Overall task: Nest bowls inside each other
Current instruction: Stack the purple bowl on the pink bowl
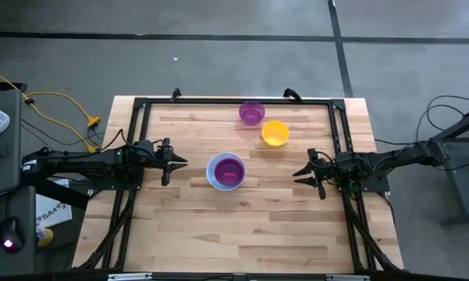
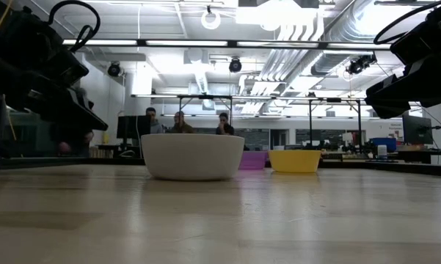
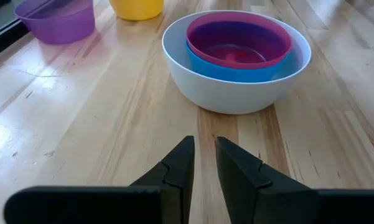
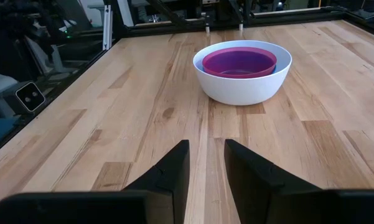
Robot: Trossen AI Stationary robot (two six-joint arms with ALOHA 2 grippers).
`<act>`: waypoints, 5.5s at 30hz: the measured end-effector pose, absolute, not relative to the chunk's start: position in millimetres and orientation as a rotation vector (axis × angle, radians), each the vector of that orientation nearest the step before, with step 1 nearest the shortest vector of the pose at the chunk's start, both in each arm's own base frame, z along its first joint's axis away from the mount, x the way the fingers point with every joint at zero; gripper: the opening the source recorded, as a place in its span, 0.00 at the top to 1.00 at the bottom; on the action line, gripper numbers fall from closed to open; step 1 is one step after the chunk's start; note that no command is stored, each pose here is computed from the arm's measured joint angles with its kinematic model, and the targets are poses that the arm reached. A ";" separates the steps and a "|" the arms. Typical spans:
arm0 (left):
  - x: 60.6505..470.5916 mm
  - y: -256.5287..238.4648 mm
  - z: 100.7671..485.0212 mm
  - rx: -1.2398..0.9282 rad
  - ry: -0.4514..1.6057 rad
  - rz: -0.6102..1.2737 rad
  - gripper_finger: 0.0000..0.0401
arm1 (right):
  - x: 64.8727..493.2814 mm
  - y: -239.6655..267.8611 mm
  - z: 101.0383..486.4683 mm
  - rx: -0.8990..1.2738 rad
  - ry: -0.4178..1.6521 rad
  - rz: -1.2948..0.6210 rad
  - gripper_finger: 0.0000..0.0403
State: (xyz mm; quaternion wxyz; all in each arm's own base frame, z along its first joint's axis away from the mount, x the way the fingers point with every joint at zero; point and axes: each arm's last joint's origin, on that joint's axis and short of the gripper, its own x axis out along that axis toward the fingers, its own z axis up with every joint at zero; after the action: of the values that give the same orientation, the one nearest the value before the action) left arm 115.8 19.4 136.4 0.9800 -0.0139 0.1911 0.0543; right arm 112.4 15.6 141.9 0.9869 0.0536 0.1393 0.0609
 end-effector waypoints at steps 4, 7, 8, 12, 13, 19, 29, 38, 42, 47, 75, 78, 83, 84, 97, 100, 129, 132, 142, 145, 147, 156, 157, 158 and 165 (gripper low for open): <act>115.8 19.4 136.5 -0.028 0.384 0.109 0.83 | 112.4 15.6 142.0 0.108 0.280 0.122 0.77; 115.8 19.4 136.5 -0.028 0.384 0.109 0.83 | 112.4 15.7 142.0 0.108 0.280 0.122 0.77; 115.8 19.4 136.5 -0.028 0.384 0.109 0.83 | 112.4 15.6 141.9 0.108 0.280 0.122 0.77; 115.8 19.4 136.6 -0.028 0.383 0.110 0.83 | 112.4 15.6 142.0 0.108 0.280 0.122 0.77; 115.8 19.4 136.6 -0.028 0.383 0.110 0.83 | 112.4 15.6 142.0 0.108 0.280 0.122 0.77; 115.9 19.5 136.6 -0.028 0.383 0.110 0.83 | 112.4 15.6 142.0 0.108 0.280 0.122 0.77; 115.9 19.5 136.8 -0.028 0.382 0.112 0.83 | 112.4 15.7 142.0 0.122 0.281 0.122 0.77; 115.8 19.5 136.7 -0.028 0.383 0.113 0.83 | 115.1 13.6 153.5 0.197 0.155 0.040 0.77; 115.8 19.5 136.6 -0.028 0.384 0.112 0.83 | 116.3 11.7 166.1 0.143 0.045 -0.016 0.77; 115.8 19.5 136.6 -0.028 0.384 0.112 0.83 | 120.1 7.5 191.2 0.125 -0.002 -0.098 0.77; 115.8 19.4 136.5 -0.028 0.385 0.111 0.83 | 241.4 -71.5 245.2 -0.053 0.307 -0.172 0.77; 115.8 19.4 136.5 -0.028 0.386 0.111 0.83 | 250.6 -80.5 249.4 -0.088 0.339 -0.183 0.77; 115.8 19.4 136.6 -0.028 0.385 0.111 0.83 | 259.5 -97.5 253.5 -0.117 0.450 -0.207 0.77; 115.8 19.4 136.5 -0.028 0.385 0.111 0.83 | 260.3 -100.8 253.4 -0.122 0.471 -0.212 0.77; 115.8 19.4 136.5 -0.028 0.386 0.111 0.83 | 273.7 -143.7 228.8 -0.084 0.628 -0.234 0.77; 115.8 19.4 136.5 -0.028 0.386 0.111 0.83 | 278.0 -149.8 219.4 -0.085 0.662 -0.231 0.77; 115.8 19.5 136.6 -0.028 0.385 0.111 0.83 | 312.9 -185.4 228.9 -0.114 0.897 -0.243 0.77; 115.8 19.4 136.6 -0.028 0.386 0.111 0.83 | 309.0 -191.7 228.7 -0.132 0.909 -0.266 0.77; 115.8 19.4 136.5 -0.028 0.386 0.111 0.83 | 290.9 -208.2 224.2 -0.080 0.976 -0.273 0.77; 115.8 19.4 136.6 -0.028 0.385 0.111 0.83 | 294.2 -202.4 223.7 -0.096 0.989 -0.261 0.77; 115.8 19.4 136.5 -0.028 0.386 0.111 0.83 | 296.5 -198.9 223.6 -0.113 0.993 -0.255 0.77; 115.8 19.4 136.6 -0.028 0.386 0.111 0.83 | 306.4 -183.3 223.6 -0.165 1.008 -0.240 0.77; 115.8 19.4 136.6 -0.028 0.386 0.111 0.83 | 306.8 -182.6 223.5 -0.170 1.008 -0.235 0.77; 115.8 19.4 136.6 -0.028 0.385 0.111 0.83 | 307.3 -181.8 223.5 -0.179 1.009 -0.227 0.77; 115.8 19.4 136.6 -0.028 0.385 0.111 0.83 | 312.2 -184.6 232.8 -0.226 1.037 -0.206 0.77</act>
State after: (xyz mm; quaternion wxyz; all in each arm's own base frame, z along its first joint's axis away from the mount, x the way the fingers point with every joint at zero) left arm 115.8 19.4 136.6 0.9799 -0.0140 0.1914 0.0549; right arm 312.2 -184.6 232.8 0.8574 -0.1077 0.4936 -0.0981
